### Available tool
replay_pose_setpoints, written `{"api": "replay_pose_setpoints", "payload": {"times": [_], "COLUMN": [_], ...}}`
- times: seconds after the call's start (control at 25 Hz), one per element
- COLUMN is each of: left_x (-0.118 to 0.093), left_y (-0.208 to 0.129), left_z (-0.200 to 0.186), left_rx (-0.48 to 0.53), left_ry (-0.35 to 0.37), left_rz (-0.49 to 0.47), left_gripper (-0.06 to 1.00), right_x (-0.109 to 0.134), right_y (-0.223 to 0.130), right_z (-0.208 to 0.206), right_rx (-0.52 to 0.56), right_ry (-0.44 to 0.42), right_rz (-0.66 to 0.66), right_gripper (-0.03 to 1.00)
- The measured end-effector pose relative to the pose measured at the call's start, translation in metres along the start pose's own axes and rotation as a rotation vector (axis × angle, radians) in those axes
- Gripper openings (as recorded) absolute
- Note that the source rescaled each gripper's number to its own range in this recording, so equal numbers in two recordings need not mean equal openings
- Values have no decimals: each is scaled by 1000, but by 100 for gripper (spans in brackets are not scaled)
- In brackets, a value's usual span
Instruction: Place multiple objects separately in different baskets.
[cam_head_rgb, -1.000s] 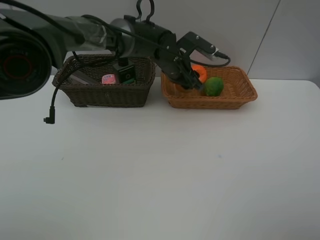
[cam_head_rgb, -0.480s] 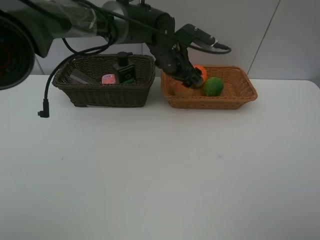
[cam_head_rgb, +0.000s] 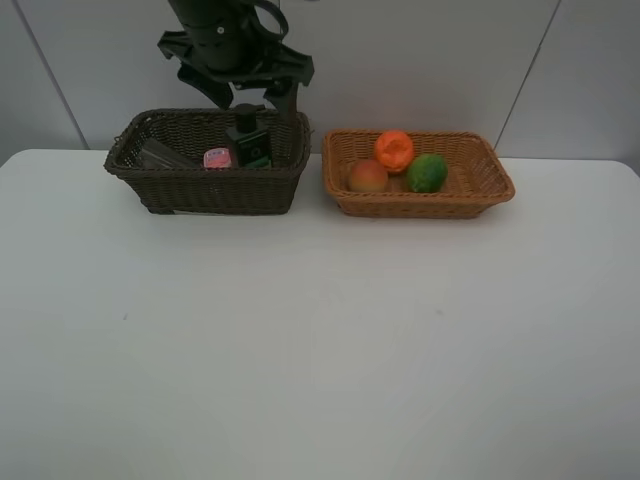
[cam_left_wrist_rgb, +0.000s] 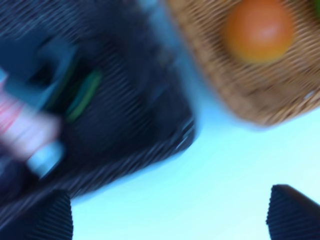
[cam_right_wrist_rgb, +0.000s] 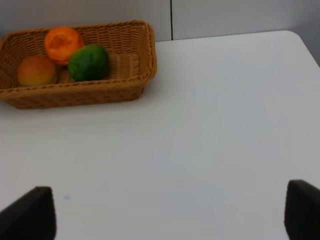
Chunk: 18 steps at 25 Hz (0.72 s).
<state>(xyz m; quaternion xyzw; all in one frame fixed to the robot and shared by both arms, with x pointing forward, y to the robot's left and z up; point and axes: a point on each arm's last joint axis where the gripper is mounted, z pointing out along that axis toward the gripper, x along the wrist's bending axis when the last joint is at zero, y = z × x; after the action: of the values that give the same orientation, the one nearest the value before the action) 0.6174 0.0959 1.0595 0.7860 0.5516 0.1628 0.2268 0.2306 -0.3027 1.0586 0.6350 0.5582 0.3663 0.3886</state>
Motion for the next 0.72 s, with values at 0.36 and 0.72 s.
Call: {"api": "replay_pose_setpoints", "payload": {"times": [0.36,0.72], "left_x": [90,94], "left_y": [-113,-230], "left_z": [-116,-203], "left_rx": [-36,-203], "left_ry": [113,176], "left_rz": [-156,-162], "left_gripper": [100,100], "right_x": [0,0], "right_y": [0,0], "right_z": [0,0], "right_rx": [0,0], "right_ry": [0,0], "right_rz": [0,0], "right_gripper": [98,98]}}
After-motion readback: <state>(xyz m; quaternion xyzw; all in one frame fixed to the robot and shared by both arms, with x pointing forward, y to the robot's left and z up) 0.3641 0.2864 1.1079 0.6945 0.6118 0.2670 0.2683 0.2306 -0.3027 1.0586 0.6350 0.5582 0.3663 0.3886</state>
